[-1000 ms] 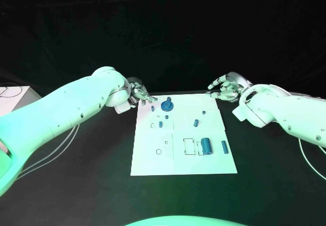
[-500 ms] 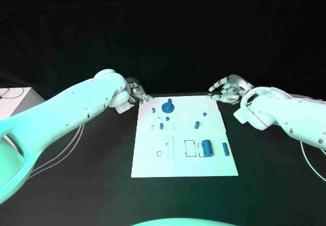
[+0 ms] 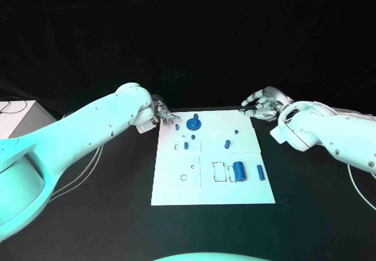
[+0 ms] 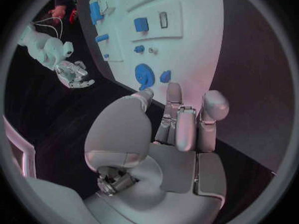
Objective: Assemble the parts on the task board
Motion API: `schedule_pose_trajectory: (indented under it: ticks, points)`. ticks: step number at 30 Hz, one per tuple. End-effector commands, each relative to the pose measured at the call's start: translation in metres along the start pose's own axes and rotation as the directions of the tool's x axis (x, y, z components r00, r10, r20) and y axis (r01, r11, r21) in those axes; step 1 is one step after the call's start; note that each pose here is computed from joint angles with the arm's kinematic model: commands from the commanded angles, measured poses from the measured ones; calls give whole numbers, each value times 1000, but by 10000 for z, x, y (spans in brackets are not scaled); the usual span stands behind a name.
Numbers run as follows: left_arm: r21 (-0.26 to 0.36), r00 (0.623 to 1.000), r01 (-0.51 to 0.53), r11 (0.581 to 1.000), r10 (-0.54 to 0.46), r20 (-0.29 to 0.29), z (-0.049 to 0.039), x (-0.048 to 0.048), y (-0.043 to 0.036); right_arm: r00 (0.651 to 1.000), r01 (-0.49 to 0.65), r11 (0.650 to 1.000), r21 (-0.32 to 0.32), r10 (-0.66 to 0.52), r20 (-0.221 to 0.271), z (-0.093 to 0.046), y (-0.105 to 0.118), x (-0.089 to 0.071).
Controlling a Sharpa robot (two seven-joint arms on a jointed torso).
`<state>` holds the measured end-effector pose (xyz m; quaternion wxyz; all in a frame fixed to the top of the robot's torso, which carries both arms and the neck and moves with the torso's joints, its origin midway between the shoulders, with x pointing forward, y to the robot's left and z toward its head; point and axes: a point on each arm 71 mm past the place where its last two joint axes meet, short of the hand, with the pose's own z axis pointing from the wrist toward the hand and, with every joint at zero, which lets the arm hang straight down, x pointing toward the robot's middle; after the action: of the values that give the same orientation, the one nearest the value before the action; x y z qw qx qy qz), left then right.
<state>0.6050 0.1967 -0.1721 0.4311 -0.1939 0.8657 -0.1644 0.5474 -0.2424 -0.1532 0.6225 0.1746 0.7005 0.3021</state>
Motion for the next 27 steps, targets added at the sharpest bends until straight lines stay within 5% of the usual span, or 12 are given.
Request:
schedule_pose_trajectory:
  ticks: [1, 27]
  points:
    - [-8, 997, -50, 999, 50, -53, 3, 43, -19, 1000, 1, 1000, -14, -1, -1, 4, 18, 6]
    - [-17, 995, -69, 997, 68, -69, 42, 107, -66, 1000, 1, 1000, -17, -1, -4, 10, 37, 22]
